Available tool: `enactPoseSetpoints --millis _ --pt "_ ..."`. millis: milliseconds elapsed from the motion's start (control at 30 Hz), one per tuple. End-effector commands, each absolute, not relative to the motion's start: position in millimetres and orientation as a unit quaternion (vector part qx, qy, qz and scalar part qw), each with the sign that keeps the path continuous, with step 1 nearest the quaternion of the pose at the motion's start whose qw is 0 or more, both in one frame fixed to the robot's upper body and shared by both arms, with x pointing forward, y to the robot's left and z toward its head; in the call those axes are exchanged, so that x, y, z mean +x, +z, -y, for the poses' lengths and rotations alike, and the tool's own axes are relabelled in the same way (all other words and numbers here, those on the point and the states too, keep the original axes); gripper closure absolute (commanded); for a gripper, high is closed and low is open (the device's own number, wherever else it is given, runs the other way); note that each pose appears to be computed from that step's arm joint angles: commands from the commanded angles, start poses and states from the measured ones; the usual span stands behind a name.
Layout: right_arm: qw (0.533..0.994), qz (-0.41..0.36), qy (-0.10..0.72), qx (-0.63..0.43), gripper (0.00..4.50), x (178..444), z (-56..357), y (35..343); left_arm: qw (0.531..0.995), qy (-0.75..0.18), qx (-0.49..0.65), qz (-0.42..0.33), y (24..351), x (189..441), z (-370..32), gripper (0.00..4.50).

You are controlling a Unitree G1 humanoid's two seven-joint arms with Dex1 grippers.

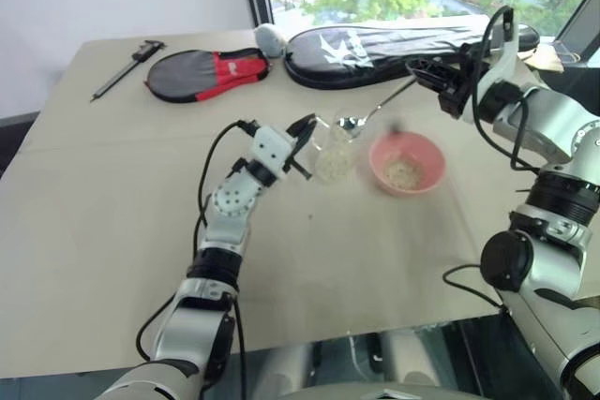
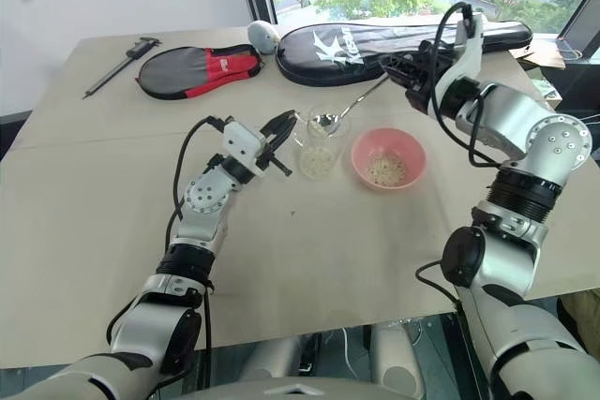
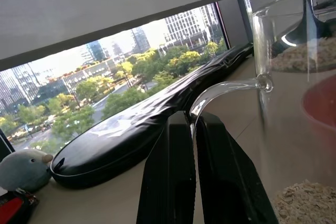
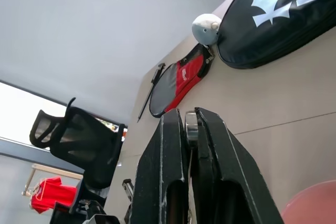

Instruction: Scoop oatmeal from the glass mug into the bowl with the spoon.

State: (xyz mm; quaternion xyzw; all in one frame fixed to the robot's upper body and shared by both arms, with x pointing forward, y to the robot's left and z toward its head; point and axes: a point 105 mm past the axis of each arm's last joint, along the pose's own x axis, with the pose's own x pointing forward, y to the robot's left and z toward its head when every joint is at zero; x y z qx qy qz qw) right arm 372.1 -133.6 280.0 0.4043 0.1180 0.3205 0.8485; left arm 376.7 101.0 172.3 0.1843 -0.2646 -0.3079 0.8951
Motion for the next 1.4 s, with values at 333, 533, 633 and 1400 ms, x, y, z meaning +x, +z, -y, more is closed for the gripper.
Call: enactPoseSetpoints --millis 333,533,633,1400 --pt "0.843 -0.064 0.313 0.432 4.5 360 160 300 0.882 -0.318 0.192 0.291 182 381 -92 4.42" --pt "0.845 -0.053 0.309 0.433 4.5 354 168 305 0.882 -0.32 0.192 0.288 180 383 -91 4.42" --pt "0.846 -0.048 0.303 0.437 4.5 350 176 307 0.885 -0.316 0.192 0.284 179 385 -94 4.42" --pt "0.957 -0.056 0.239 0.154 4.5 359 191 266 0.923 -0.236 0.143 0.266 173 385 -139 4.42"
